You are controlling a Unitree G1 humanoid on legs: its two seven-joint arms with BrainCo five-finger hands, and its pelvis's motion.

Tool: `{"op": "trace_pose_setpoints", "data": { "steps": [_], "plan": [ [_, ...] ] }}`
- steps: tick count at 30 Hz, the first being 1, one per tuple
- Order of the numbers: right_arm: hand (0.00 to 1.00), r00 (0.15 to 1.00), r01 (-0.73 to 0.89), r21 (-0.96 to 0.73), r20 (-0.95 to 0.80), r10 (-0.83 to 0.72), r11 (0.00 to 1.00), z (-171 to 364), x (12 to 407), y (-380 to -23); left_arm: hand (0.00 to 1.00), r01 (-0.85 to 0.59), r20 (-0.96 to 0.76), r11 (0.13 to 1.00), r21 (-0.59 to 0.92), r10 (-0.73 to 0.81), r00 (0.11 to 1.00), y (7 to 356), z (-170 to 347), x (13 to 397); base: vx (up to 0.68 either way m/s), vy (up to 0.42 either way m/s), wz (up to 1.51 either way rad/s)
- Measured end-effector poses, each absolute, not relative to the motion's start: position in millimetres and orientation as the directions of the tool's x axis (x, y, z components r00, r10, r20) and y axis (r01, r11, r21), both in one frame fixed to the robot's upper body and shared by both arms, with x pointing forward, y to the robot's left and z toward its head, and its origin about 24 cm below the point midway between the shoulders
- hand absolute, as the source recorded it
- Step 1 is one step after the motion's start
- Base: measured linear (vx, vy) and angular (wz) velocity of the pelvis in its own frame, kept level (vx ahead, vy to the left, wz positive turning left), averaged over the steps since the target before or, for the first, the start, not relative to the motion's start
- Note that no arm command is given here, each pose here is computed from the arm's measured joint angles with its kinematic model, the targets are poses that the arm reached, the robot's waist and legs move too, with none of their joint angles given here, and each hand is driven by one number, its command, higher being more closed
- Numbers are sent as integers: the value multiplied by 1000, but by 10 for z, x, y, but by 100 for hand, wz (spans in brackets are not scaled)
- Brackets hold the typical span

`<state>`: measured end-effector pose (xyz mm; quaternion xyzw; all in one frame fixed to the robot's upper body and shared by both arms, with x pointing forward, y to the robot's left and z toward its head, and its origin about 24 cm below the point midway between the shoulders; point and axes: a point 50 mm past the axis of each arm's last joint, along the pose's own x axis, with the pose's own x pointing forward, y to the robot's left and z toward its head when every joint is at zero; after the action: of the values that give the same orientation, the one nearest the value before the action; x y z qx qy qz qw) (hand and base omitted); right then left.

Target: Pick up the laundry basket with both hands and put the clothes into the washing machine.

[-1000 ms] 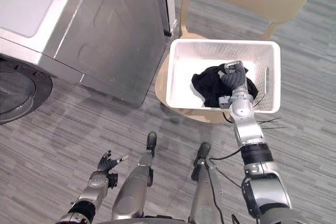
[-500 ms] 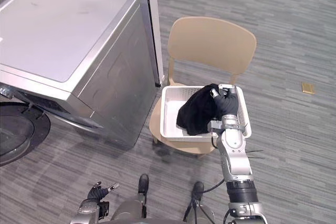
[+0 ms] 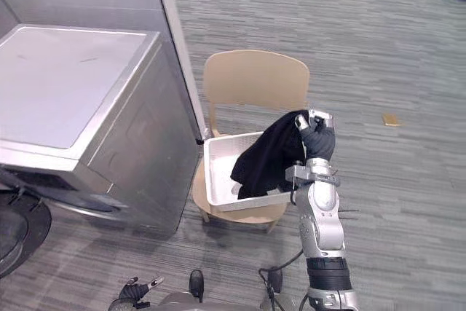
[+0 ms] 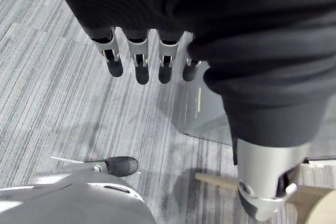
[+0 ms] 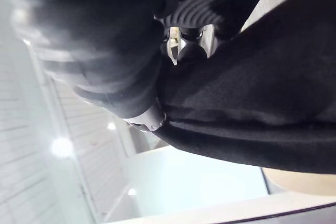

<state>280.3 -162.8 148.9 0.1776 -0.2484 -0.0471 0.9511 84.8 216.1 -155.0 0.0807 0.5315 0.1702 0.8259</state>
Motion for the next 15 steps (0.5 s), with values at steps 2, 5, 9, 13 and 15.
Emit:
{"op": "trace_pose_setpoints", "data": {
  "steps": [2, 5, 9, 13, 15],
  "plan": [
    [100, 839, -19, 386, 507, -195, 923, 1612, 2737, -1634, 0, -207, -837, 930, 303, 363, 409, 2142, -1523, 960, -103, -43, 54],
    [100, 793, -57, 420, 570, -215, 906, 1768, 2683, -1563, 0, -232, -807, 922, 311, 385, 449, 2200, -1464, 1039, -39, -150, 105],
    [100, 712, -151, 418, 674, -194, 896, 2047, 2573, -1436, 0, -312, -801, 919, 241, 370, 470, 2005, -1440, 1113, -145, -177, 59],
    [100, 698, -107, 427, 675, -238, 898, 2090, 2549, -1454, 0, -321, -767, 930, 178, 335, 547, 1814, -1337, 1292, -115, -220, 116],
    [100, 678, -108, 412, 696, -236, 905, 2172, 2566, -1452, 0, -279, -728, 948, 154, 300, 616, 1711, -1240, 1432, -107, -143, 104]
  ]
}}
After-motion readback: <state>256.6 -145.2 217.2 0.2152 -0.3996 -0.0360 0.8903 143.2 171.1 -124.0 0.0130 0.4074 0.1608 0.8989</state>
